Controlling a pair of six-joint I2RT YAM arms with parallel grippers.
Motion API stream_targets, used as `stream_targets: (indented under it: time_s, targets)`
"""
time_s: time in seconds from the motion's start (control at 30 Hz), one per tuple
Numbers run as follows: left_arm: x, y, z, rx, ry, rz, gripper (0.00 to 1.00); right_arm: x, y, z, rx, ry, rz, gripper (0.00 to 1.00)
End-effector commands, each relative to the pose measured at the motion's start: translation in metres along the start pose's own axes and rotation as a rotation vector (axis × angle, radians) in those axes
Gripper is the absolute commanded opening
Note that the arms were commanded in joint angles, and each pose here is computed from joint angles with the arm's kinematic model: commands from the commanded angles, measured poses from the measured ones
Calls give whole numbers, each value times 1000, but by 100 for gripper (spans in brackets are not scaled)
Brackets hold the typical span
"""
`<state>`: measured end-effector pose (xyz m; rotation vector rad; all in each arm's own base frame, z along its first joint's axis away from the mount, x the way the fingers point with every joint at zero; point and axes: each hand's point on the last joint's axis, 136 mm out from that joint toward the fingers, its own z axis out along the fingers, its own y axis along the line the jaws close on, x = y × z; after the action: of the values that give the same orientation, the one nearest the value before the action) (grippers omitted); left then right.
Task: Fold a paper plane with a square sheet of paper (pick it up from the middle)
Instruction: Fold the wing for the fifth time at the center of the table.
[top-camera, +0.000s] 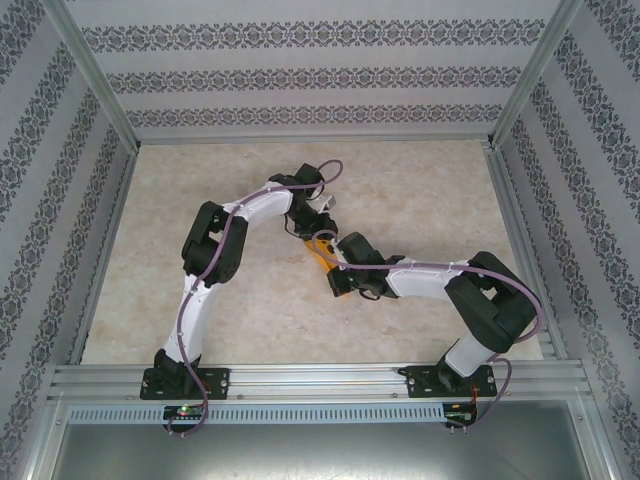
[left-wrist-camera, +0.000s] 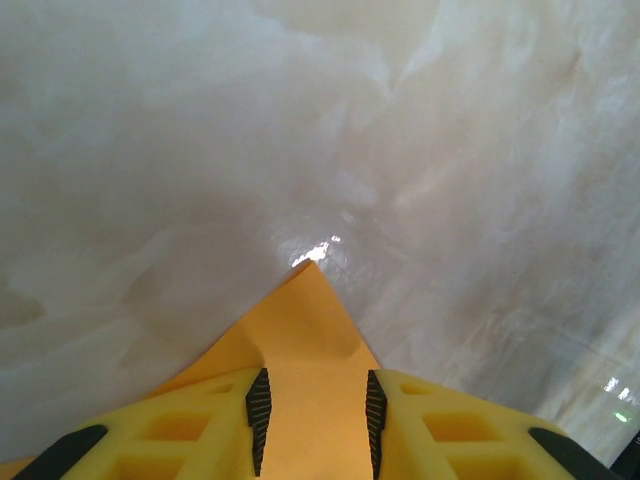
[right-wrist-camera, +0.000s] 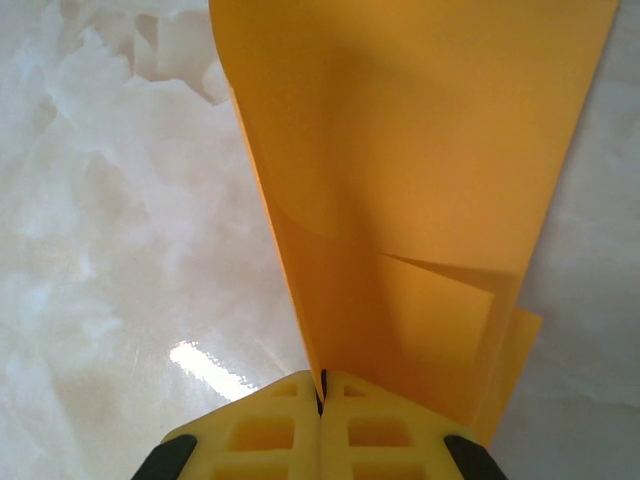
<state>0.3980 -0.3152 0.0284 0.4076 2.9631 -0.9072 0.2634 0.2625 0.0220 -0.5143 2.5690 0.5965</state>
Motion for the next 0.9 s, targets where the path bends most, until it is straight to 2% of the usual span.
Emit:
stream_targets:
  time_s: [0.0, 0.37, 0.87]
  targets:
    - [17, 12, 14, -61, 83, 3, 36, -11, 2, -7, -33, -23, 21, 0]
    - [16, 10, 19, -41, 101, 14, 36, -9, -6, -6, -129, 12, 106, 0]
    - [24, 11, 29, -32, 142, 38, 36, -15, -21, -7, -132, 36, 124, 4]
